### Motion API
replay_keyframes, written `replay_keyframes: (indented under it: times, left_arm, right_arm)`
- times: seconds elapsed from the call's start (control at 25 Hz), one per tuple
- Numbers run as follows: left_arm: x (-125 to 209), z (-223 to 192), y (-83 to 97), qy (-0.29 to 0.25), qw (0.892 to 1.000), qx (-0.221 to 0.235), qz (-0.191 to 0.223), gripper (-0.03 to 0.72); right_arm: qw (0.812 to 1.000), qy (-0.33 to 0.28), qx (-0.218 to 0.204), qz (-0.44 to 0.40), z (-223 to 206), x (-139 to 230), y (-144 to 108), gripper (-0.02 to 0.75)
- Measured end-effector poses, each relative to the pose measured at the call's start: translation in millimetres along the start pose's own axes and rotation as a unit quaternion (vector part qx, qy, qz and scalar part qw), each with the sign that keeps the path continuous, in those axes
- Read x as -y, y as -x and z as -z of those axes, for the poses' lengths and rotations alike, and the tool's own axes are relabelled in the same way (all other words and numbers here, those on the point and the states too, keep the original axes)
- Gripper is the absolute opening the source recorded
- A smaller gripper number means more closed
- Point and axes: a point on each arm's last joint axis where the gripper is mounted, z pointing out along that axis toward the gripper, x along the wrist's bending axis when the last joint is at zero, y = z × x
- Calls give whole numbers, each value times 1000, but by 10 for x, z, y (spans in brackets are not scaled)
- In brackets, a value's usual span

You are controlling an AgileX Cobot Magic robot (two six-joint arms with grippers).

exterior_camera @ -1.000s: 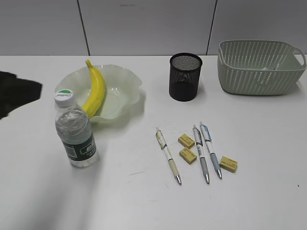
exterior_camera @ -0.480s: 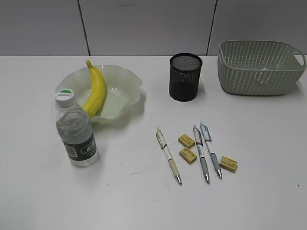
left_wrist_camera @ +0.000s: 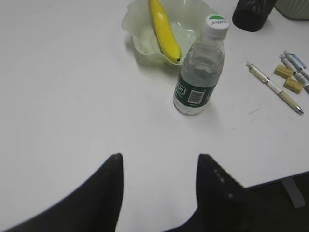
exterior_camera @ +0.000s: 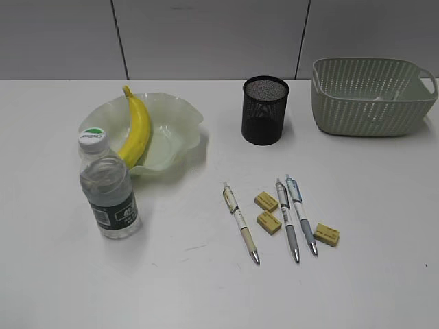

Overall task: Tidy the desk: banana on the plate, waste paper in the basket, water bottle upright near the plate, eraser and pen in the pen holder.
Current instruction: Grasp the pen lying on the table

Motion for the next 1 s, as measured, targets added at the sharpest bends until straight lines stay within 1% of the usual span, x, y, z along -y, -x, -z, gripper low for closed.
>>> replay_keyframes:
  times: [0.04,0.12,0.24,0.44,0.72,0.88,1.0]
  left_arm:
    - [-1,0,0,0,1000,0,-5,366]
    - [-6,0,1,3,1000,0,-28,363]
    - [-7,0,1,4,999,0,-41,363]
    - [-5,8,-1,7,999,1,-43,361]
    - [96,180,-46,69,997,15,-34,358]
    - [91,172,-44,66,997,14,-35,355]
    - [90,170,-43,66,997,14,-35,353]
  right_arm:
    - [1000,0,0,0,0,0,0,355]
    - [1000,0,0,0,0,0,0,355]
    - [1000,0,0,-1,0,0,0,354]
    - [1000,0,0,-1,0,0,0,354]
    - [1000,0,0,-1,0,0,0,353]
    - [1000,1,-1,-1,0,-2,-3,353]
    - [1000,20,-19,0,22,-62,-35,353]
